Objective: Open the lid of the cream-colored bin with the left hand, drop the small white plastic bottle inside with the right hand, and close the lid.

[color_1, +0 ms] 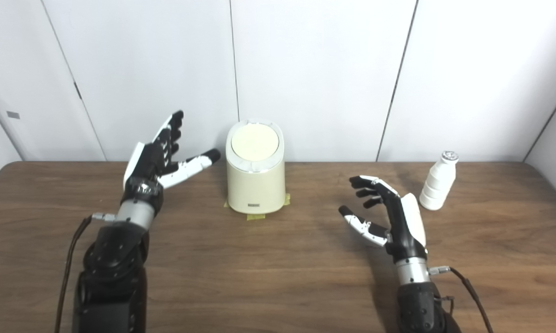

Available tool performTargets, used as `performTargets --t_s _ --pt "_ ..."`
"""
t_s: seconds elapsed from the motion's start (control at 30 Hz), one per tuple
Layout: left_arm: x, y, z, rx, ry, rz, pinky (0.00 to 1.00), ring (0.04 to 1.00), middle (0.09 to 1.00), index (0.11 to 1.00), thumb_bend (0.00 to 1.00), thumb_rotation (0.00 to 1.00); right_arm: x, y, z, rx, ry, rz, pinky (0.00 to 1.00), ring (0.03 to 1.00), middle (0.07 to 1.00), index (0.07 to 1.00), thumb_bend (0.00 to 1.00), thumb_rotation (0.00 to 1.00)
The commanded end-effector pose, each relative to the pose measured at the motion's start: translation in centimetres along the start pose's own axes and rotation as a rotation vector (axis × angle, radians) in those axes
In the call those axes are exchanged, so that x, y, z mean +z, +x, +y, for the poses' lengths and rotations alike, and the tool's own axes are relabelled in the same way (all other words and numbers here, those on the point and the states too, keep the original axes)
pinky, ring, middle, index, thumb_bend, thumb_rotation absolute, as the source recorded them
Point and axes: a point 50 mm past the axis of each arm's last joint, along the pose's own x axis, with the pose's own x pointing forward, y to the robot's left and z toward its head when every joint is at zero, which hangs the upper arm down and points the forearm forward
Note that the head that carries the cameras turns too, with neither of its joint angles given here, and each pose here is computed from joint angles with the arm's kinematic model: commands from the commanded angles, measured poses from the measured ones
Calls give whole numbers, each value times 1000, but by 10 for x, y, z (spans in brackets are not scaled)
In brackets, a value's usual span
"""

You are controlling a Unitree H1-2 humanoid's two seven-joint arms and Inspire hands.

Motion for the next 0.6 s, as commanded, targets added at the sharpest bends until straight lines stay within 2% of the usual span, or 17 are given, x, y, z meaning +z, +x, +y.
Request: performTargets --t_s 0.0,0.13,0.2,0.33,0.47,0.57 --pt "22 13 0 42 44 -61 1000 1000 1000 1000 884 344 -14 -22 16 28 8 60 513 639 682 677 295 299" --pt "26 26 -7 81 63 -64 1000 1000 1000 1000 879 356 -13 -21 17 24 5 63 528 647 684 671 295 317" --pt "27 33 -11 97 71 -61 1000 1000 1000 1000 883 314 -14 -20 18 22 8 62 474 594 647 671 299 331" --pt "35 48 -19 141 151 -65 1000 1000 1000 1000 905 289 -13 -20 18 25 -2 67 505 629 674 668 299 327" --pt "42 60 -25 154 200 -79 1000 1000 1000 1000 886 248 -12 -21 18 26 0 71 524 646 687 671 295 330" --pt "43 70 -29 157 258 -94 1000 1000 1000 1000 887 260 -12 -21 19 24 1 72 529 648 690 667 295 342"
